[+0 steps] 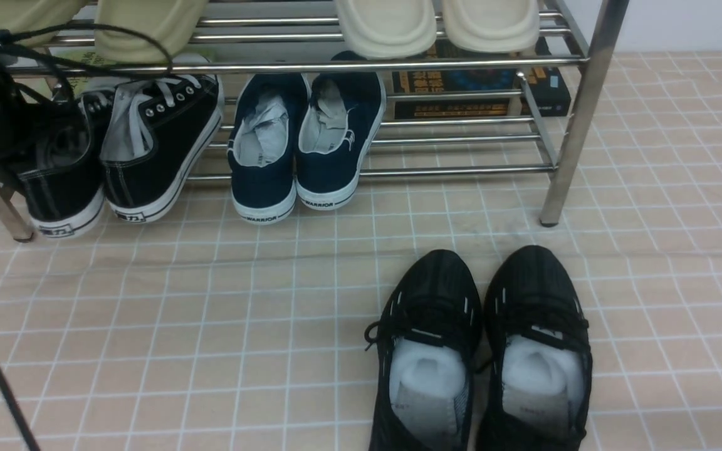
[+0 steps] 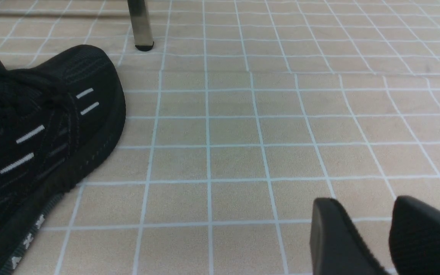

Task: Take the shoes off the shelf from the light coffee tablecloth by hand.
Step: 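Set the held shoe down on the floor in front of the rack with the left gripper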

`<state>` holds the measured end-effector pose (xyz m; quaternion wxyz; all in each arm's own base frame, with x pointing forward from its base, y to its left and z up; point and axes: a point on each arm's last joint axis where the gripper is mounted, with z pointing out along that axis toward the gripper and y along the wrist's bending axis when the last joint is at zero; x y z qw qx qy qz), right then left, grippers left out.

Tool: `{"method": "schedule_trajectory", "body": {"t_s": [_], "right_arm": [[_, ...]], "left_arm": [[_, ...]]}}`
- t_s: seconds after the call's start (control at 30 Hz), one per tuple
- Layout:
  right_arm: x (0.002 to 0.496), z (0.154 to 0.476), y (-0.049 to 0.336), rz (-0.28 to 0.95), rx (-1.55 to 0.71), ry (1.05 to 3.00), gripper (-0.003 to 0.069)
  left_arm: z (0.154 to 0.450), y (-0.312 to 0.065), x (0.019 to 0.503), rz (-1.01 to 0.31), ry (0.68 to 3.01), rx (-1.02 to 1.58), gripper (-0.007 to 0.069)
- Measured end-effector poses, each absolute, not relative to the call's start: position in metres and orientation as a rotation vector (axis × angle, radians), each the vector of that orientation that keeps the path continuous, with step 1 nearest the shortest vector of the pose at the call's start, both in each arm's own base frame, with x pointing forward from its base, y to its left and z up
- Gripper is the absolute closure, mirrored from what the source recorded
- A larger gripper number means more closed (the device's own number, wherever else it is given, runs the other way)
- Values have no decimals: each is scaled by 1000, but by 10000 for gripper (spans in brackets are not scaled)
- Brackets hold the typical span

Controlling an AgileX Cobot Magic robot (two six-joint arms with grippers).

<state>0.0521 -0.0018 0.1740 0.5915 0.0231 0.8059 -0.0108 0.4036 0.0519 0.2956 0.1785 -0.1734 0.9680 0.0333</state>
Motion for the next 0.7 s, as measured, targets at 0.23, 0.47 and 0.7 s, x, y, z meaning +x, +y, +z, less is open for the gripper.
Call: {"method": "schedule_trajectory", "body": {"t_s": [0.23,0.47,0.7], "right_arm": [[52,174,-2,-25,54,1875,420],[52,174,-2,-25,54,1875,420],[52,174,-2,-25,54,1875,420]], "left_arm": [[372,48,348,112,2643,-493,609],[417,42,298,88,2514,-479,603],[394,40,246,140,2572,-516,604]]}}
